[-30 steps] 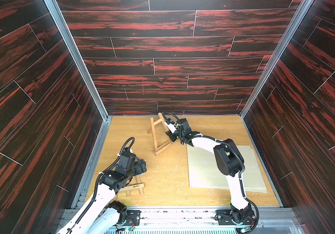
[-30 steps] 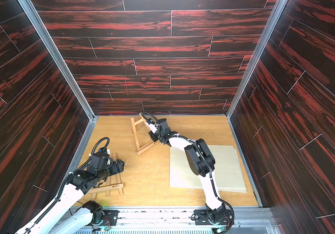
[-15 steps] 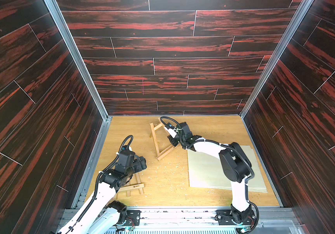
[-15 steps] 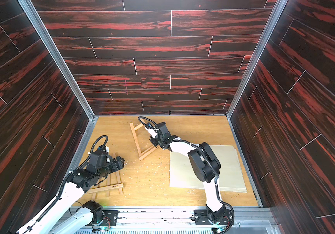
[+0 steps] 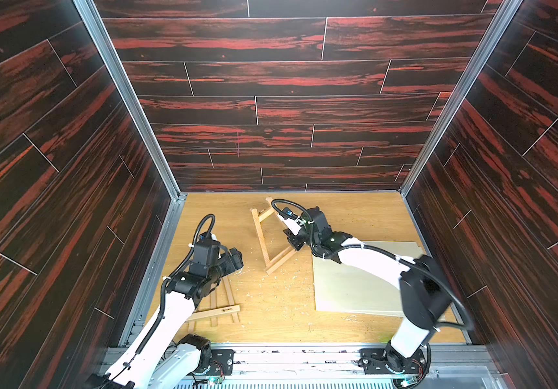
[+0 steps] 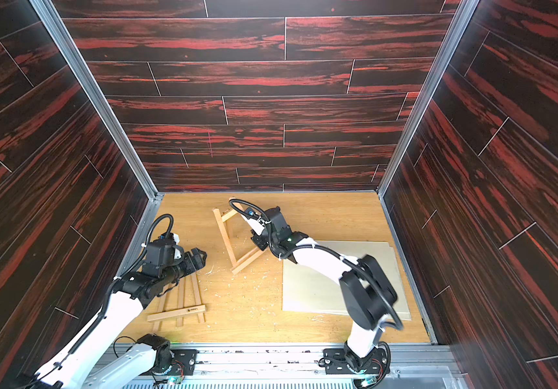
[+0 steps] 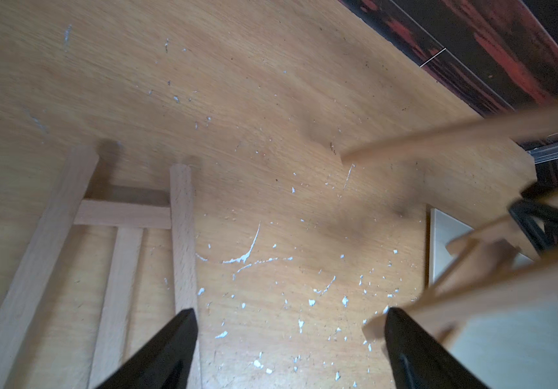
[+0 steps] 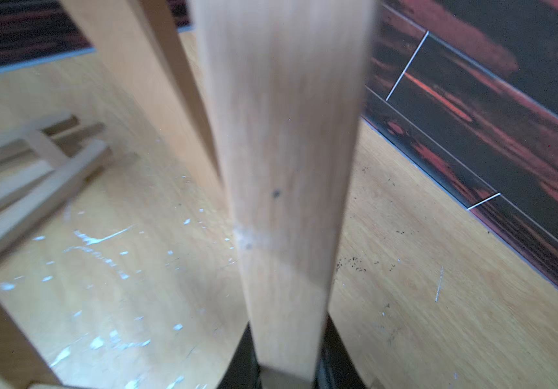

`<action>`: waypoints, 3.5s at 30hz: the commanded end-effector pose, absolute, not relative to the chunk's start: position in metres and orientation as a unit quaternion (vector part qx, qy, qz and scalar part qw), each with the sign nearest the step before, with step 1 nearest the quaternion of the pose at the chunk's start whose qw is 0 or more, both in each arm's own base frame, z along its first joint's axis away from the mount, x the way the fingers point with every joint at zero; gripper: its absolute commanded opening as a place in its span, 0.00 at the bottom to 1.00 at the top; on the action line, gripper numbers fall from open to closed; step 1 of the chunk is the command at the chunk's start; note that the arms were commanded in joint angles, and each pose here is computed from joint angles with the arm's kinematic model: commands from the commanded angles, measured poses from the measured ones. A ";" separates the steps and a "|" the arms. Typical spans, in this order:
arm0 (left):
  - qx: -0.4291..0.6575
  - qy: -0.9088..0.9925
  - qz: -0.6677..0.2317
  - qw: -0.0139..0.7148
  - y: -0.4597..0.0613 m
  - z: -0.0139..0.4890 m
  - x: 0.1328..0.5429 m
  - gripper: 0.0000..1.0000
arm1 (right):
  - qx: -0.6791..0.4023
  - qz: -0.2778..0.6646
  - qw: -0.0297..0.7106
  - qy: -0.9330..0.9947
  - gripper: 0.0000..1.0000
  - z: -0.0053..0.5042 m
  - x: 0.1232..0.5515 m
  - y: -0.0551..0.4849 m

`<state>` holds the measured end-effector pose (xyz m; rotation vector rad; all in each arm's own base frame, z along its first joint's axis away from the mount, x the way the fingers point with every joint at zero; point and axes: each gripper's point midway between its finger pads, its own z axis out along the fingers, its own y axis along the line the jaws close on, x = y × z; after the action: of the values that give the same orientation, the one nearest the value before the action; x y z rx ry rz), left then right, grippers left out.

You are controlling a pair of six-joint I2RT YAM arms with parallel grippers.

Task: Disassemble the easel
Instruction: Fold up the easel, then place the easel at the center of the board.

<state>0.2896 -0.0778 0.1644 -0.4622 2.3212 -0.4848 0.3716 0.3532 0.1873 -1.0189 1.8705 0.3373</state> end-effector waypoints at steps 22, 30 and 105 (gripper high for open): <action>-0.105 0.844 -0.443 0.283 -0.173 0.179 0.376 0.56 | -0.400 0.216 0.492 0.743 0.23 0.256 0.296 0.346; -0.083 0.835 -0.481 0.253 -0.200 0.178 0.352 0.48 | -0.364 0.207 0.514 0.749 0.23 0.262 0.309 0.344; -0.186 0.899 -0.201 0.341 -0.089 0.140 0.267 0.80 | -0.220 0.110 0.160 0.956 0.28 0.008 0.240 0.350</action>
<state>0.2659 -0.0935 0.1318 -0.4861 2.3520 -0.5505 0.2438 0.3509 0.0185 -0.6419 2.6836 0.3433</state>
